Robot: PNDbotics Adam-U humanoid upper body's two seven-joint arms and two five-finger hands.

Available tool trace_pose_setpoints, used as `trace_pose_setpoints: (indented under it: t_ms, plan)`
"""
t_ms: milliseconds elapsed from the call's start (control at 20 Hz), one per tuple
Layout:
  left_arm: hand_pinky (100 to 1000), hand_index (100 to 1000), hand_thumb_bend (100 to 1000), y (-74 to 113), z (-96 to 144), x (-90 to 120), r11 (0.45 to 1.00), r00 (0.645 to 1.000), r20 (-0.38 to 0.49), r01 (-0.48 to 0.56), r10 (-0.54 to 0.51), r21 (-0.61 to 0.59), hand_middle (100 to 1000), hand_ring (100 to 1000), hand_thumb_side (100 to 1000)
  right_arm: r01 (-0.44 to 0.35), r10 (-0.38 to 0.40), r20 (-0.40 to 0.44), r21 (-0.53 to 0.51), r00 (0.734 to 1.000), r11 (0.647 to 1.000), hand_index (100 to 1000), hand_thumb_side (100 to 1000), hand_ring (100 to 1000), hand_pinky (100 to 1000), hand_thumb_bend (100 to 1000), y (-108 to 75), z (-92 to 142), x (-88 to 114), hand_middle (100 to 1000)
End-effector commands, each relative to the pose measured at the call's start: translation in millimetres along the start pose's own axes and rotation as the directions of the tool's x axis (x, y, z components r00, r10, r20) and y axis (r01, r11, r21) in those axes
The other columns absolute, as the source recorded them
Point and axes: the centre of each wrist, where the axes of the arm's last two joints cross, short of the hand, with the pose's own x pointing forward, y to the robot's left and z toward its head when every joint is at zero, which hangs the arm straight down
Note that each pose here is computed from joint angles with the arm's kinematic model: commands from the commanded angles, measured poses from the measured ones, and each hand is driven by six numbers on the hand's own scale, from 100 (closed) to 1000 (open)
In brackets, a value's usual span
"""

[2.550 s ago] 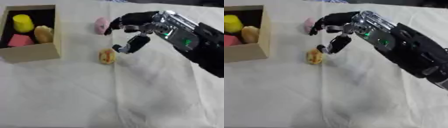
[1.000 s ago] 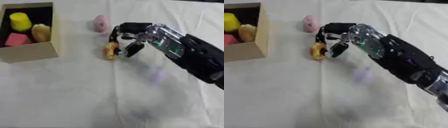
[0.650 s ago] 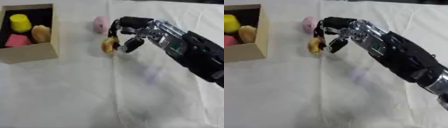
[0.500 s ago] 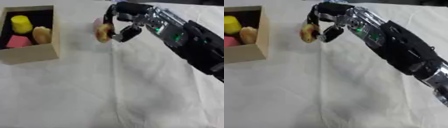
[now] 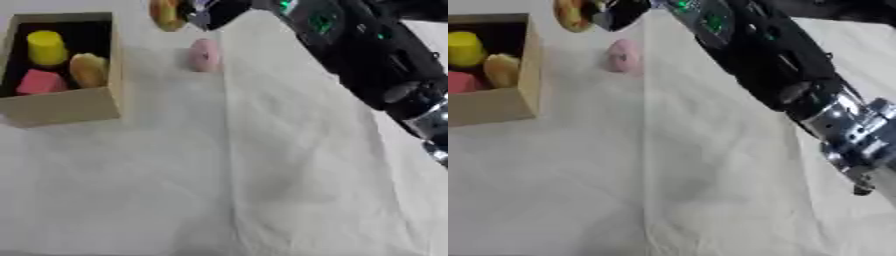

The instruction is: Pick up objects on the table and place them in the box.

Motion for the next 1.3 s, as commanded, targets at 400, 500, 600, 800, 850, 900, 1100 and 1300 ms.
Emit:
trace_pose_setpoints:
  t_ms: [400, 500, 600, 800, 850, 900, 1100, 1300]
  plan:
    - [831, 902, 626, 26.4, -19.7, 34.2, 0.995, 0.994, 0.112, -0.024, 0.014, 0.094, 788, 782, 811, -0.064, 0.054, -0.079, -0.128, 0.995, 0.990, 537, 100, 667, 843, 100, -4.6, -42.4, -2.0, 460]
    - [831, 902, 625, 26.0, -21.8, 38.3, 0.995, 0.992, 0.124, -0.034, 0.022, 0.096, 788, 782, 810, -0.068, 0.055, -0.093, -0.136, 0.994, 0.988, 535, 100, 664, 843, 100, 2.8, -50.9, -0.5, 458]
    - [831, 902, 625, 25.2, -23.5, 41.7, 0.994, 0.991, 0.134, -0.042, 0.029, 0.097, 788, 782, 811, -0.075, 0.063, -0.097, -0.127, 0.993, 0.989, 536, 100, 666, 842, 100, 12.7, -58.4, 1.7, 459]
    - [831, 903, 624, 23.6, -25.7, 46.5, 0.995, 0.988, 0.149, -0.050, 0.036, 0.091, 788, 782, 811, -0.095, 0.085, -0.107, -0.095, 0.991, 0.991, 548, 100, 675, 842, 100, 34.8, -67.8, 3.2, 469]
    - [831, 903, 624, 23.5, -26.1, 47.0, 0.994, 0.988, 0.150, -0.052, 0.038, 0.092, 788, 782, 811, -0.099, 0.089, -0.112, -0.090, 0.990, 0.991, 563, 100, 684, 843, 100, 39.7, -69.0, 2.9, 478]
    - [831, 903, 625, 23.4, -26.2, 47.2, 0.994, 0.988, 0.150, -0.053, 0.039, 0.092, 788, 782, 811, -0.104, 0.094, -0.116, -0.086, 0.989, 0.991, 605, 100, 707, 849, 100, 43.7, -69.8, 2.5, 514]
    - [831, 903, 623, 23.5, -25.1, 44.9, 0.995, 0.989, 0.143, -0.049, 0.036, 0.090, 788, 782, 812, -0.126, 0.116, -0.115, -0.080, 0.987, 0.989, 839, 323, 864, 893, 139, 46.7, -69.9, 1.3, 782]
    - [830, 903, 623, 23.2, -23.1, 41.0, 0.995, 0.991, 0.131, -0.043, 0.031, 0.087, 788, 781, 812, -0.127, 0.111, -0.127, -0.119, 0.986, 0.985, 884, 373, 893, 904, 125, 33.5, -66.1, -1.5, 838]
